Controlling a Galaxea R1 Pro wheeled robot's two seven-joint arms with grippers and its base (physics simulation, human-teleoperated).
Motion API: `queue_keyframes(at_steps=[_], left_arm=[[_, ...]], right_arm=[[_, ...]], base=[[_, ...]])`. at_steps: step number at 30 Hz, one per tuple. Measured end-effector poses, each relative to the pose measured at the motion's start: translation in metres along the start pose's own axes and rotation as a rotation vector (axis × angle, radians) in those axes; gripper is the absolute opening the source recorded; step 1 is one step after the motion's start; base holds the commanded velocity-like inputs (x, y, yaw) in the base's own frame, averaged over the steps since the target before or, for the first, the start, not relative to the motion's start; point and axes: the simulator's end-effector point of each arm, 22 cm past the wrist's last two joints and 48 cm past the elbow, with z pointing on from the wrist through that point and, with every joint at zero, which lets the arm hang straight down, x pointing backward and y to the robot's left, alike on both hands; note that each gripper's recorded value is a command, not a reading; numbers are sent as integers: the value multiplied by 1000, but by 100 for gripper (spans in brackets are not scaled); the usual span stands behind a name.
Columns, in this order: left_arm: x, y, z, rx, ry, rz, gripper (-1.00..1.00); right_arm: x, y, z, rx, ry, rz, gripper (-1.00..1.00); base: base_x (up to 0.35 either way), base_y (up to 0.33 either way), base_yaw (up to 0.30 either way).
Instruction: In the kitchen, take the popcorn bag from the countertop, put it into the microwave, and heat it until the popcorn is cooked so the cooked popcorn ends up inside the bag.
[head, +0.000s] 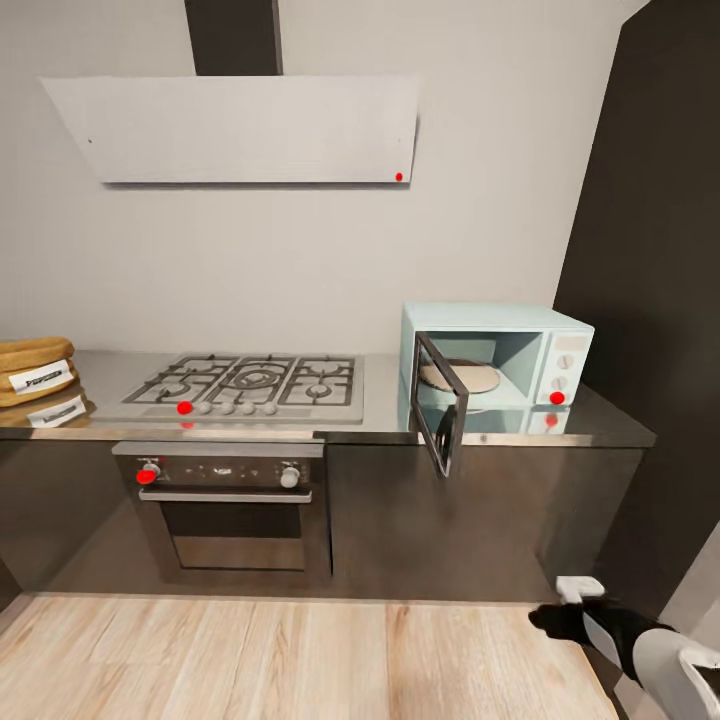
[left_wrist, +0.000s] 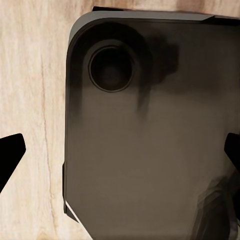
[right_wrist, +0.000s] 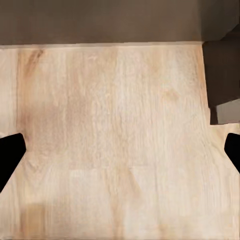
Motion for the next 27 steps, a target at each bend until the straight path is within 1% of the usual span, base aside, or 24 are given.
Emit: queue_keyframes(at_steps=[2,3,5,6,7,8,9,10,11,12,13,15,16,20,25,27], left_arm=[[0,0,0,0,0,0,100],[0,0,0,0,0,-1,100],[0,0,0,0,0,0,100],[0,0,0,0,1,-1,100],[0,0,0,0,1,-1,100],[0,0,0,0,1,-1,100],[0,0,0,0,1,-1,100],[0,1,0,-1,1,-1,100],[0,1,0,-1,1,-1,100],[0,0,0,-1,1,-1,100],[0,1,0,-2,1,-1,100],[0,1,0,-2,1,-2,100],[1,3,0,-6,5,-9,100],[1,4,0,-6,8,-11,100],[-5,3,0,-5,-20,-20,100],[-7,2,0,-5,-31,-33,100]], right_arm=[[7,21,4,-24,7,-17,100],[14,26,5,-31,16,-21,100],[43,38,9,-43,52,-28,100],[78,51,12,-59,96,-34,100],[100,60,13,-71,123,-38,100],[134,75,14,-90,157,-44,100],[153,83,13,-100,174,-49,100],[187,96,11,-120,195,-55,100],[212,101,9,-128,218,-59,100],[226,105,7,-134,227,-59,100],[248,109,3,-140,243,-62,100],[280,111,-3,-145,266,-65,100],[282,113,-4,-152,273,-66,100],[284,115,-5,-159,282,-64,100],[285,135,-5,-183,283,-67,100],[286,137,-6,-186,285,-67,100]], base=[[0,0,0],[0,0,0],[0,0,0],[0,0,0],[0,0,0],[0,0,0],[0,0,0],[0,0,0],[0,0,0],[0,0,0],[0,0,0],[0,0,0],[0,0,0],[0,0,0],[0,0,0],[0,0,0]])
